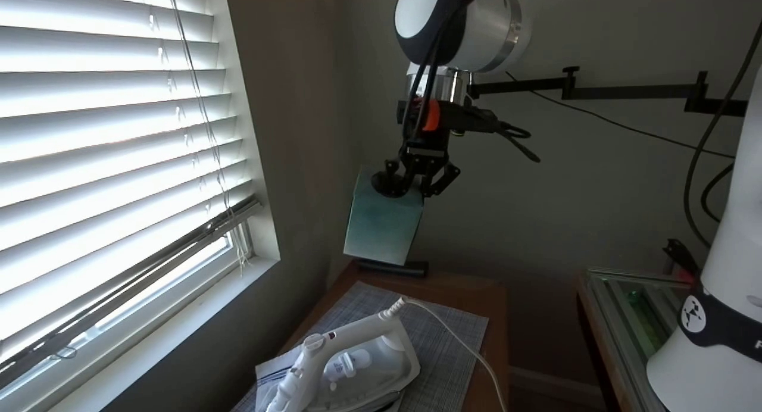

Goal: Move the tissue box to the right.

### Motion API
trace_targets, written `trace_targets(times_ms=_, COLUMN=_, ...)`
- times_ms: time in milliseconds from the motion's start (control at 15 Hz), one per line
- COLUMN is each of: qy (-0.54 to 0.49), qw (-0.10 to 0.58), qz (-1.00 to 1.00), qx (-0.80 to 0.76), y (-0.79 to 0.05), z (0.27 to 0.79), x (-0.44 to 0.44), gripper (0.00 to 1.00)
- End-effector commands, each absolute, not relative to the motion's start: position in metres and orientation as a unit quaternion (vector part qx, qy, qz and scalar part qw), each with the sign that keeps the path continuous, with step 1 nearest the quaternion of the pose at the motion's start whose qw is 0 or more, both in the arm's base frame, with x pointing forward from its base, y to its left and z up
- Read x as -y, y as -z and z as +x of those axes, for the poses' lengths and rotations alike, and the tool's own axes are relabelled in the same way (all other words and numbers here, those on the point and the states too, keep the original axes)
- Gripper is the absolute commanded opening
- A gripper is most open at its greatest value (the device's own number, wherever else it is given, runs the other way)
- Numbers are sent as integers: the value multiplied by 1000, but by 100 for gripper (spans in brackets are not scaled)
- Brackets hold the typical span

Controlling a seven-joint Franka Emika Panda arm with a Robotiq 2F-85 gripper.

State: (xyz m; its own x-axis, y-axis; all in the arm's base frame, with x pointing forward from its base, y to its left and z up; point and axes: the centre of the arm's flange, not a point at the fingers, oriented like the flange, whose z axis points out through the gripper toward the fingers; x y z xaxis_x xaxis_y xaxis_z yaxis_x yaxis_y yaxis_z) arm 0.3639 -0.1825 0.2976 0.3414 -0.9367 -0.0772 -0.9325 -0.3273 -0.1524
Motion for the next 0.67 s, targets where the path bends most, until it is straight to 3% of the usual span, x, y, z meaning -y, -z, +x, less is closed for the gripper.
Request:
trace_targets(times_ms=0, qy=-6, qw=22, qz=-773, qx=-634, y=-277, z=376, x=206, gripper=1)
trace_targets(times_ms=267, qy=-55, qw=-34, qz=-728, qx=-682, y=-250, z=382, x=214, gripper=1)
trace_targets(times_ms=400, qy=-44, qw=-16, qz=-742, qx=-669, y=-250, z=368, x=208, gripper=6)
trace_targets(times_ms=600, qy=-65, qw=-6, qz=-739, qx=-670, y=-246, z=375, x=209, gripper=1)
